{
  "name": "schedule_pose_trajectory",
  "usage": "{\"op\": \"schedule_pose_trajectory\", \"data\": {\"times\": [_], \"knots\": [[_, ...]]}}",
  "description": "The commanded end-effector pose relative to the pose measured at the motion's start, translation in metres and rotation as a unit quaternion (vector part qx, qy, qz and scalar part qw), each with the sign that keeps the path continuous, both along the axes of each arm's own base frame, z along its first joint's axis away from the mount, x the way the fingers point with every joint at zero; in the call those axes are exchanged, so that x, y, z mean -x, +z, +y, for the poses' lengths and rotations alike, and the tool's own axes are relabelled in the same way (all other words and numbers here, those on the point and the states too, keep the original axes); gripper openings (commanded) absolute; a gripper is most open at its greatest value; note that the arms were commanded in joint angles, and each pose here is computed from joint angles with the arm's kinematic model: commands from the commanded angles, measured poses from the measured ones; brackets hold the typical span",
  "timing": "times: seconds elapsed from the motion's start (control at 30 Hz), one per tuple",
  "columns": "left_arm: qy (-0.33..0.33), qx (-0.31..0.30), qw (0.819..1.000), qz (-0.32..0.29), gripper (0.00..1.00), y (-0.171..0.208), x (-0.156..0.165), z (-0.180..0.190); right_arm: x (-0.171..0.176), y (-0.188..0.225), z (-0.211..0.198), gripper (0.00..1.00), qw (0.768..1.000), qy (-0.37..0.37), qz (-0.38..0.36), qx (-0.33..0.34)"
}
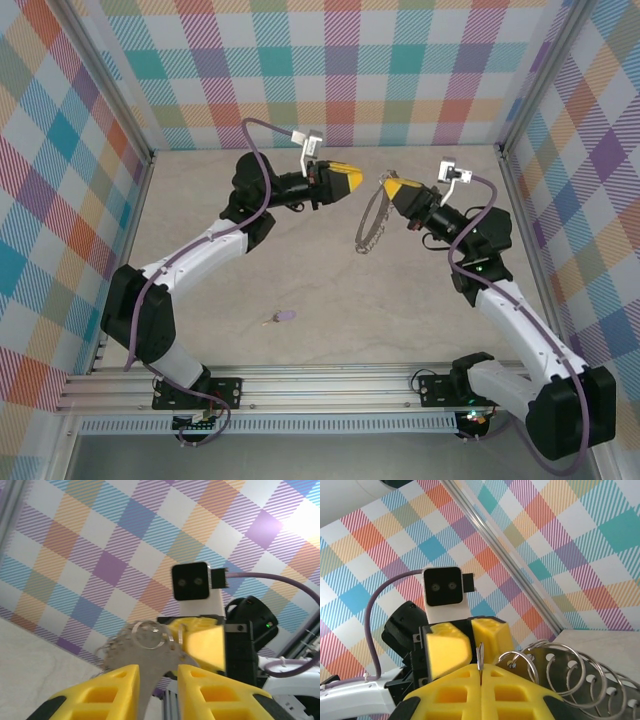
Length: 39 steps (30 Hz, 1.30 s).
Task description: Put the keys on the keyring
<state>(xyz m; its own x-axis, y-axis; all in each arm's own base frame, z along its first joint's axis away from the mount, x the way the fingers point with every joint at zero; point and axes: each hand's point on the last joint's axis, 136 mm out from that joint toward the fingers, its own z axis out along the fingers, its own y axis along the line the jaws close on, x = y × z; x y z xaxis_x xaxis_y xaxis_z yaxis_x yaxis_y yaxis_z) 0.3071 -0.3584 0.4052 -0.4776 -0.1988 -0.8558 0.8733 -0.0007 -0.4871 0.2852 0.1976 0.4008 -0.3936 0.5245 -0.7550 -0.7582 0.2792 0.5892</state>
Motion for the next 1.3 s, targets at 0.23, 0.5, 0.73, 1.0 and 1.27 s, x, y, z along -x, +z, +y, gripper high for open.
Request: {"op": "schedule_pose_trajectory", "data": {"times": [0.23, 0.5, 0.73, 1.0, 1.27], "knots": [[-0.042, 0.012, 0.998, -0.055, 0.29, 0.025, 0.027, -0.005, 0.009, 0.016, 0.01, 0.0, 0.999, 0.026, -0.035, -0.028], [-0.041, 0.014, 0.997, -0.058, 0.3, 0.026, 0.028, -0.005, 0.009, 0.013, 0.015, 0.0, 0.999, 0.032, -0.033, -0.023], [-0.038, 0.014, 0.998, -0.057, 0.3, 0.026, 0.027, -0.006, 0.01, 0.011, 0.02, 0.0, 0.999, 0.04, -0.031, -0.02], [-0.039, 0.013, 0.998, -0.056, 0.31, 0.025, 0.026, -0.008, 0.011, 0.01, 0.023, 0.0, 0.998, 0.046, -0.029, -0.019], [-0.046, 0.011, 0.997, -0.055, 0.3, 0.023, 0.027, -0.012, 0.012, 0.009, 0.027, 0.0, 0.998, 0.053, -0.029, -0.017]]}}
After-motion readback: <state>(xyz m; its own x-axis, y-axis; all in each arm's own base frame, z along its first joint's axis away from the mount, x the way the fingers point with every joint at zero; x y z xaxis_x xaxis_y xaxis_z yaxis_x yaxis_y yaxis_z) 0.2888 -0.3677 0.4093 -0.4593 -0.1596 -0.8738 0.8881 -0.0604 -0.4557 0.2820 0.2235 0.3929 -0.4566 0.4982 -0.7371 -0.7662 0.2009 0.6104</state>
